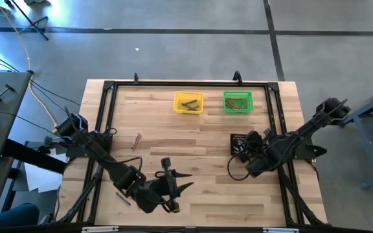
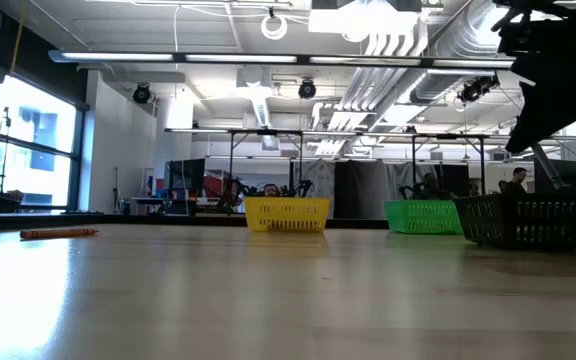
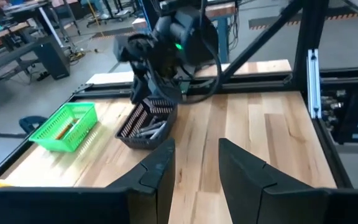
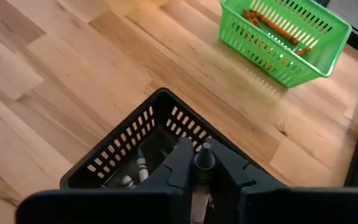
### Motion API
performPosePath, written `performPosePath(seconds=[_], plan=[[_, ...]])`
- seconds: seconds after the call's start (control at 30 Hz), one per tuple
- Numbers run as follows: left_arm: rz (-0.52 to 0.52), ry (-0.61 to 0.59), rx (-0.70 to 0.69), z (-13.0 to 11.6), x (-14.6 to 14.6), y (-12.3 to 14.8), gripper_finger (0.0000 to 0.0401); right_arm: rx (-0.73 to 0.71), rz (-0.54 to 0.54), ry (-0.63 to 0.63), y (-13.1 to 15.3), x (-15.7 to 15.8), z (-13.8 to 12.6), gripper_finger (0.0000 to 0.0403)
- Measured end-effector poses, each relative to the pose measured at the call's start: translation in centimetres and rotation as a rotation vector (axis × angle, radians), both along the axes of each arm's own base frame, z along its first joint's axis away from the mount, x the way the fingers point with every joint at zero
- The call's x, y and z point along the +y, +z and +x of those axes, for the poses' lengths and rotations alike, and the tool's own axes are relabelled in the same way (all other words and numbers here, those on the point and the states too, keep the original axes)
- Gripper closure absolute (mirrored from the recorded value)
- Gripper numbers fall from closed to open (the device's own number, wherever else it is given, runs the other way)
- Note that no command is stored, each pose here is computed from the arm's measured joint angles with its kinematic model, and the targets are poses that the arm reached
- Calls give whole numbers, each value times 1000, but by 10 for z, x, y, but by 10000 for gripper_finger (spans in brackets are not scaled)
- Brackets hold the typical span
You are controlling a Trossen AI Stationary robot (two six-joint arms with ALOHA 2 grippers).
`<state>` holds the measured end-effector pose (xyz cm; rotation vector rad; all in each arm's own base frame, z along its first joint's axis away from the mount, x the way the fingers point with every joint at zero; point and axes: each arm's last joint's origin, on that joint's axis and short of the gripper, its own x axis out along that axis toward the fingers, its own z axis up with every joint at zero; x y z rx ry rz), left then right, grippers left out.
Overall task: Sort crayons
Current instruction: Put the gray crayon into the black bin, then put the orange crayon into the green bin
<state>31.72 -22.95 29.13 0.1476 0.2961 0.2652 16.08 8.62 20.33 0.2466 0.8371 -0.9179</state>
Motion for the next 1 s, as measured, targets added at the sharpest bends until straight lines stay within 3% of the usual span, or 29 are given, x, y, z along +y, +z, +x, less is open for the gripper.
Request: performPosePath(seconds=[0.27,0.53,0.83,1.0], plan=[[-96,88,104,-9,6,-17,295,25,-19,14,0,-1,-1,296],[-259,190,386,-31,19,-42,295,-9,-29,64,18,4,7,286],[-314,563,537,-63,47,-55,295,-225,-200,250,65,21,38,285],[-354,755,578,-72,69,-82,295,-294,-318,320,78,23,57,285]])
